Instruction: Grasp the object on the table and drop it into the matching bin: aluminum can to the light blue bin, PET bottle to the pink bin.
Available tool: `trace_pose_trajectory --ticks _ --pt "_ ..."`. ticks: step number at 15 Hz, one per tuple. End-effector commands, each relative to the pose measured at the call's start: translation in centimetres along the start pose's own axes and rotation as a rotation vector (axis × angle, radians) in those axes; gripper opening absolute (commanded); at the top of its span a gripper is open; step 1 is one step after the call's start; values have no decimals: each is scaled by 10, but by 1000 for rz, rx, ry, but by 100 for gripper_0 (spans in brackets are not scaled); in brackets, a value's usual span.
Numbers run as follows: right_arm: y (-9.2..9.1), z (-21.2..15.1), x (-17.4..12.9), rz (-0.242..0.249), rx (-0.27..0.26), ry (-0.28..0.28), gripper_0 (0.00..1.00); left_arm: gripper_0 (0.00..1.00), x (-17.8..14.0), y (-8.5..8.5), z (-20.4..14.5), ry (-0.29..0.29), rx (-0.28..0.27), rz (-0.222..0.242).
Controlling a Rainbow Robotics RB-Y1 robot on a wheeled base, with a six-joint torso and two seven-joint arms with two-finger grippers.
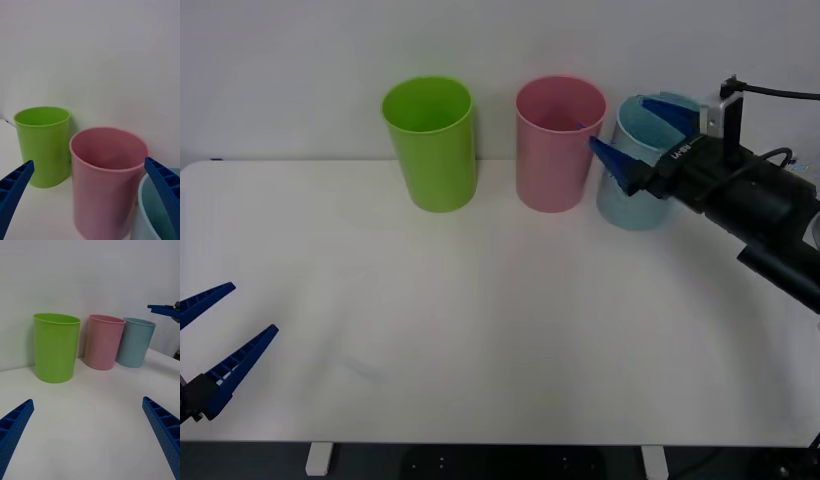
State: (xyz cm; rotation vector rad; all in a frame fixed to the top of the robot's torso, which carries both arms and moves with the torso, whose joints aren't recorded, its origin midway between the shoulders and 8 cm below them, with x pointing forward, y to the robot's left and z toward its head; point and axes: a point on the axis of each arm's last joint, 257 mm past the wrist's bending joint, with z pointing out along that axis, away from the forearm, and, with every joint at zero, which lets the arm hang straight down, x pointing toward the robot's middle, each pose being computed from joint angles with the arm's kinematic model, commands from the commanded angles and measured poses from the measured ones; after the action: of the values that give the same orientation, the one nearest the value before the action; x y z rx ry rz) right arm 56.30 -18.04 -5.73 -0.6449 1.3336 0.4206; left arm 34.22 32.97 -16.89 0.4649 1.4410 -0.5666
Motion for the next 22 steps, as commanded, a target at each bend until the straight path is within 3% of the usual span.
trace_pose_trajectory --ticks 1,3,5,7,14,20,22 --pt "-8 -28 15 -15 -7 32 100 100 0 0 0 0 0 0" --pt "-13 -48 27 -25 -2 55 100 100 0 0 0 0 0 0" --pt "-23 -68 40 -93 27 77 100 100 0 0 0 0 0 0" --pt "-27 -90 56 -105 50 104 100 100 0 0 0 0 0 0" --pt "-39 -164 96 -35 141 170 100 100 0 0 0 0 0 0" --pt "-31 -207 111 14 156 201 100 100 0 0 0 0 0 0" --pt "-22 -211 114 17 130 207 100 100 0 0 0 0 0 0"
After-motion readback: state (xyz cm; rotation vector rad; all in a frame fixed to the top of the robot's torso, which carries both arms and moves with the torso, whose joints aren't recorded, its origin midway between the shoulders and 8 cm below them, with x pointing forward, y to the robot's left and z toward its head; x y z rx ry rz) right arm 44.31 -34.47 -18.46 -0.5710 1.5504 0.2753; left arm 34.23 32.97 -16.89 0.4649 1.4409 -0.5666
